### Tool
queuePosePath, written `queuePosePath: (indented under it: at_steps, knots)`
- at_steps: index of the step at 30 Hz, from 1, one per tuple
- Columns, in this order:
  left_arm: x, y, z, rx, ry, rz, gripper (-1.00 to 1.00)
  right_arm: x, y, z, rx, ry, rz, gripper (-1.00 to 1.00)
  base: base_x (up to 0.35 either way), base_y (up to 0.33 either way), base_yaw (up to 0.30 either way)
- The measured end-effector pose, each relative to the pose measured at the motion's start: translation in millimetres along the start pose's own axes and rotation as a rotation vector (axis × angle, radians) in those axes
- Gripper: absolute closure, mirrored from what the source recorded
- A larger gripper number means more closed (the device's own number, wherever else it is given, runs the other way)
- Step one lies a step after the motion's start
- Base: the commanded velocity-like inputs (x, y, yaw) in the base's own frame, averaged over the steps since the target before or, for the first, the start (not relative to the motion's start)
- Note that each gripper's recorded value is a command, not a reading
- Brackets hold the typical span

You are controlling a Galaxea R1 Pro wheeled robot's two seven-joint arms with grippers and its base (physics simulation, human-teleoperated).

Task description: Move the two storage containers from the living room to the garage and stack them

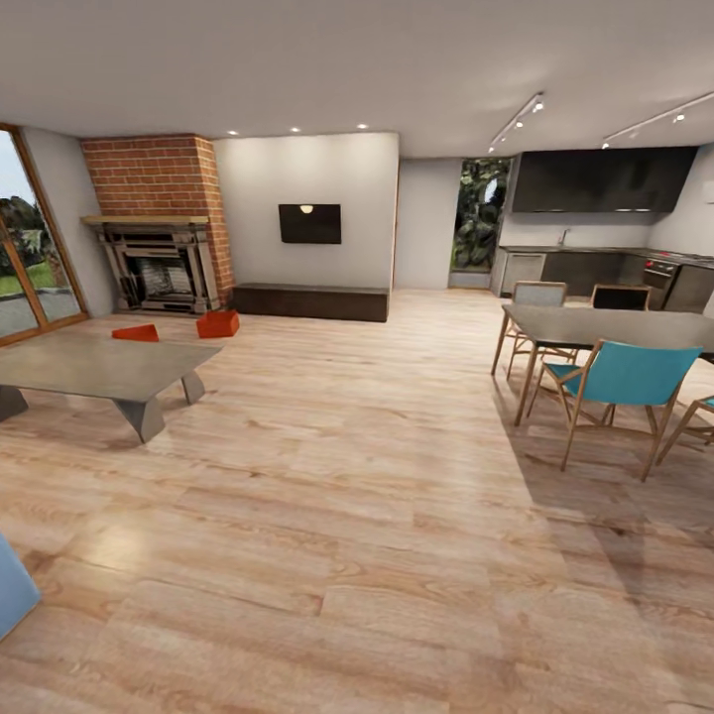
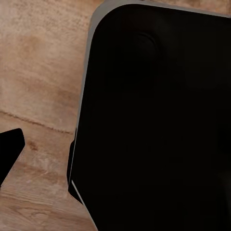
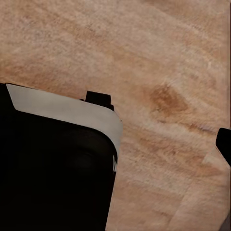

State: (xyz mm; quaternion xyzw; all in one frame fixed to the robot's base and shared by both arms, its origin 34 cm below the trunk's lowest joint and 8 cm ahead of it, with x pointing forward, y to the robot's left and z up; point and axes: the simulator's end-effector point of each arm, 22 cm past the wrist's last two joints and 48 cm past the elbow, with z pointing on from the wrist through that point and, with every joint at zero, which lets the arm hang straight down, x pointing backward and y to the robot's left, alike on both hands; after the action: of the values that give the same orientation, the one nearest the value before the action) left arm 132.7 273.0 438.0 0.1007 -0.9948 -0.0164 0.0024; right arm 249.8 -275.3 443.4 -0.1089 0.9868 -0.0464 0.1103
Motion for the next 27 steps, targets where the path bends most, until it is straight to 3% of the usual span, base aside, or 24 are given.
queuePosePath:
  at_steps: [27]
  knots:
    - [0.0, 0.6, 0.0, -0.003, 0.000, 0.000, -1.00, -0.1, -0.3, 0.0, 0.001, -0.001, 0.001, -1.00, 0.322, 0.000, 0.000]
